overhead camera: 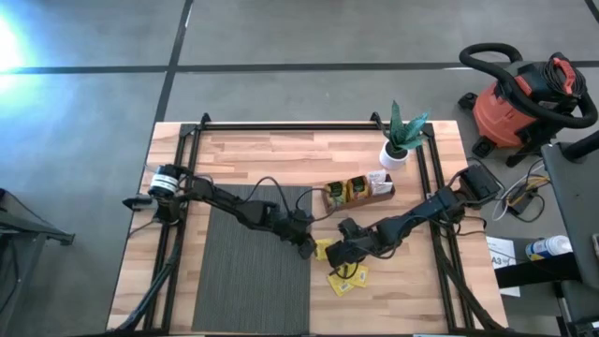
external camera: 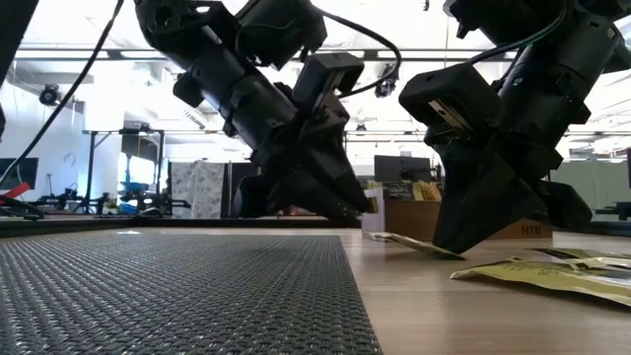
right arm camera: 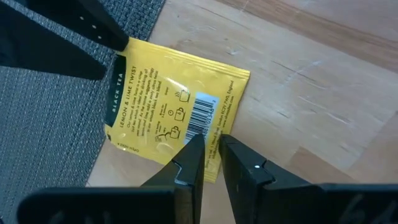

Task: Pick & Place Tea
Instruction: Put the yellow tea bag into the middle section of the wooden organizer

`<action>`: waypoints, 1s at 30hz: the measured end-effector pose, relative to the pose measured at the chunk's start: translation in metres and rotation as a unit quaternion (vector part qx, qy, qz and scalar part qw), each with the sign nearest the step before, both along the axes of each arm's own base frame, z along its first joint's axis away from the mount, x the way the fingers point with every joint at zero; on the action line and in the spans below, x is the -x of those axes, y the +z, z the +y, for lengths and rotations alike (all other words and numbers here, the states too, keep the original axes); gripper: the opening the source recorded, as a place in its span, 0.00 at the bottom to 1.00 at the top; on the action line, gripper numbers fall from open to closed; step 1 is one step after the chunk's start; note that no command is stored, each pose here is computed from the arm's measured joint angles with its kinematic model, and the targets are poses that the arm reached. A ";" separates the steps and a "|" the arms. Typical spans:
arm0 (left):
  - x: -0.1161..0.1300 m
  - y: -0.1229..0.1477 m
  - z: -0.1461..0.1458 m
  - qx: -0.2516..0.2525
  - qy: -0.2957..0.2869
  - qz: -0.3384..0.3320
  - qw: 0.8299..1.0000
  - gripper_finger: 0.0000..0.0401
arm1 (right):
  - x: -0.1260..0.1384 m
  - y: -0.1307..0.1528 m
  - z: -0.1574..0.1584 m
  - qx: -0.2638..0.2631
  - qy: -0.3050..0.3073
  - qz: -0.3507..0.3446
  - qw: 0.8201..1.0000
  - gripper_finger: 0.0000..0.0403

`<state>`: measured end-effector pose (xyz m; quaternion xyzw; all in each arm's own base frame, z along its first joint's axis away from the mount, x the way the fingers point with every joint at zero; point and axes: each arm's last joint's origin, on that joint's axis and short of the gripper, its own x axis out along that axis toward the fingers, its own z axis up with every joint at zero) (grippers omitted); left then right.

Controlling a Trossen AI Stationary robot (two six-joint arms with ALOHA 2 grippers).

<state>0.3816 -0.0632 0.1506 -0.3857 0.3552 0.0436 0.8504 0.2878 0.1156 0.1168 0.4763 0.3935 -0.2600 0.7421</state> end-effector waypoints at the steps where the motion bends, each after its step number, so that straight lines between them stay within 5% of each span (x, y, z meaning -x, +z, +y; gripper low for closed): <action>1: 0.000 -0.001 0.000 0.000 0.000 0.002 1.000 0.22 | 0.000 0.000 0.000 0.000 0.001 0.000 1.000 0.13; 12: 0.010 -0.016 0.009 0.007 0.022 0.037 0.999 0.22 | 0.000 0.000 0.000 0.002 0.004 0.001 1.000 0.13; 30: 0.002 -0.008 0.014 0.049 0.003 -0.005 0.999 0.22 | 0.000 0.000 0.000 0.001 0.004 0.002 1.000 0.13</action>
